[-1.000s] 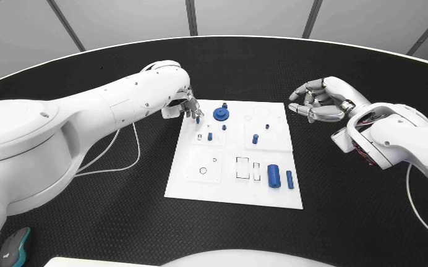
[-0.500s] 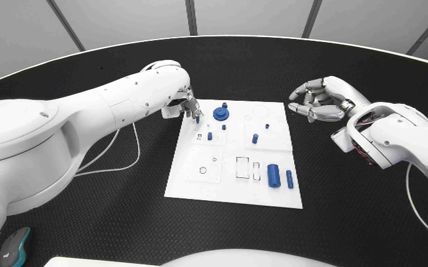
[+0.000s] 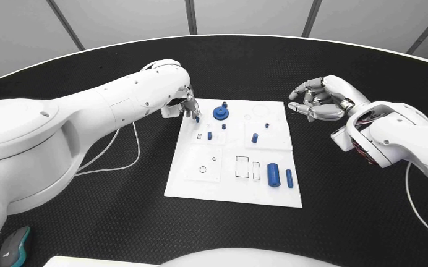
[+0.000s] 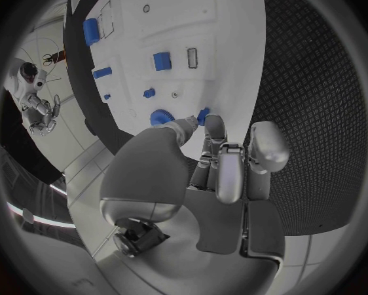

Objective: Assemble the parts on the task board

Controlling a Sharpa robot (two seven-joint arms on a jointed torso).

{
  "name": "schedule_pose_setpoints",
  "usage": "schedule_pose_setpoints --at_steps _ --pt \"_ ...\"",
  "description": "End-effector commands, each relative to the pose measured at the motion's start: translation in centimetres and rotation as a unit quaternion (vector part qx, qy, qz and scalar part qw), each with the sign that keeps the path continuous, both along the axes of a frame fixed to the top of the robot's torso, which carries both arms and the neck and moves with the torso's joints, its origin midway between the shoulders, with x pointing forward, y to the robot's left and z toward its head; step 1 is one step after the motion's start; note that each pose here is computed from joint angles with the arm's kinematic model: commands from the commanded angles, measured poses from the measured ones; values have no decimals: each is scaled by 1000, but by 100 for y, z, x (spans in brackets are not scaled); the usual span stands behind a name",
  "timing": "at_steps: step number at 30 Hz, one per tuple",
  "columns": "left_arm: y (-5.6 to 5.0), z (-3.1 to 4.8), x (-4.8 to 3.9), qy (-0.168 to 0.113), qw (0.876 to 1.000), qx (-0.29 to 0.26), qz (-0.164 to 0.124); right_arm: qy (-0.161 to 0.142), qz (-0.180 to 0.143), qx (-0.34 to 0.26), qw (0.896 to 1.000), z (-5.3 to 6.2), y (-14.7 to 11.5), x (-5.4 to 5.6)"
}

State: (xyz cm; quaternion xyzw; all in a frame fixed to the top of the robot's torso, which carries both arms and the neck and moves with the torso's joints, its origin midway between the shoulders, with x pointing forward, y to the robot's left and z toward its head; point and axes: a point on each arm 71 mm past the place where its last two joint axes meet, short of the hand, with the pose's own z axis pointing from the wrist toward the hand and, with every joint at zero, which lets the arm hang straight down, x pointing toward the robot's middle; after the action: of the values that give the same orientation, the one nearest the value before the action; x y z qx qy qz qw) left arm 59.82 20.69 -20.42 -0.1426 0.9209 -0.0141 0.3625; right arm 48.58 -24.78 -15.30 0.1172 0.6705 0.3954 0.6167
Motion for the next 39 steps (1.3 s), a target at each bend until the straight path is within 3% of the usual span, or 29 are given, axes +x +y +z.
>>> schedule_pose_setpoints --at_steps 1,25,39 --pt "1 -5 -1 1 1000 0 0 0 0 0 1000 0 0 0" --pt "18 -42 -7 8 1000 1 0 0 0 0 1000 -1 -1 4" --pt "82 -39 -31 -2 999 -48 22 0 -1 -1 1000 -3 -17 6"
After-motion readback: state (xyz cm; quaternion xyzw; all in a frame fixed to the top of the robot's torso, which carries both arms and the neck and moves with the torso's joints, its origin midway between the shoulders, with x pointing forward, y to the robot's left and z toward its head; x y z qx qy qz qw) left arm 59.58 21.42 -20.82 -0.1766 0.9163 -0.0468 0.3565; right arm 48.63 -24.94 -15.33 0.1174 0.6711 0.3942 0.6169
